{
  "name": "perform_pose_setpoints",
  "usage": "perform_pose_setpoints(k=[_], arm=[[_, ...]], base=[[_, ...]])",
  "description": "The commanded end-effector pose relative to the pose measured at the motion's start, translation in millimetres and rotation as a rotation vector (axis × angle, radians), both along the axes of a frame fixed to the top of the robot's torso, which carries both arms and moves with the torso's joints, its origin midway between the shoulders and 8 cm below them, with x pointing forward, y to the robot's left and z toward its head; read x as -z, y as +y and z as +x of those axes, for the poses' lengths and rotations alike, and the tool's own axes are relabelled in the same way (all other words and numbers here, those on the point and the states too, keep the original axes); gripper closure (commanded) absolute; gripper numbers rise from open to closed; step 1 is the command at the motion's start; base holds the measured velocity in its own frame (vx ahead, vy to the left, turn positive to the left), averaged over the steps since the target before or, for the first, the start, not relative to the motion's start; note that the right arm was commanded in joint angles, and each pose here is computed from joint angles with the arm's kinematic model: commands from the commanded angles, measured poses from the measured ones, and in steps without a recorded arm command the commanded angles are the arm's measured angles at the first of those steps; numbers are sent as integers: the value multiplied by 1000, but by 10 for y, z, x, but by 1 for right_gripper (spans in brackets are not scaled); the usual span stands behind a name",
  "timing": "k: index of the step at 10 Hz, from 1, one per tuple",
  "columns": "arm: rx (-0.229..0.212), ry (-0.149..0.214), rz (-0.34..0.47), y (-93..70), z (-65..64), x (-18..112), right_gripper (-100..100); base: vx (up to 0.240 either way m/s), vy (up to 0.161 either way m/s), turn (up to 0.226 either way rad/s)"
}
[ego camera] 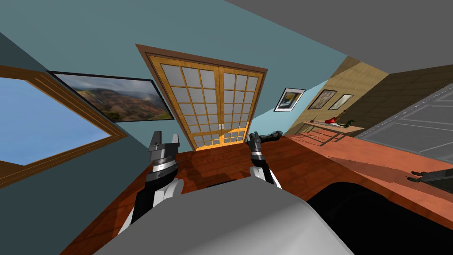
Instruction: Pull the door open
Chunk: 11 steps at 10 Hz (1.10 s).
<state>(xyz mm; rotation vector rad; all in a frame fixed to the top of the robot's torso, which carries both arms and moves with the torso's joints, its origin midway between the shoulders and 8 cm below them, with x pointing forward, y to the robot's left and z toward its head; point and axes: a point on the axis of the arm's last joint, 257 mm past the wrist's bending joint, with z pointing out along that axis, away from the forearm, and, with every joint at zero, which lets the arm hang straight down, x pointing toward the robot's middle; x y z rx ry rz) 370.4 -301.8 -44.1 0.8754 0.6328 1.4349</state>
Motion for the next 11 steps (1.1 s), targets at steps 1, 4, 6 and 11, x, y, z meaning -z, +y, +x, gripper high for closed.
perform_pose_setpoints(k=[1,4,6,11], arm=[[-25,8,37,2,24,99,-100],[-68,24,102,6,83,266,-100],[-98,36,153,7,124,393,-100],[-170,67,286,5,217,732,-100]], base=[[99,10,44],[88,17,43],[93,9,52],[103,10,53]])
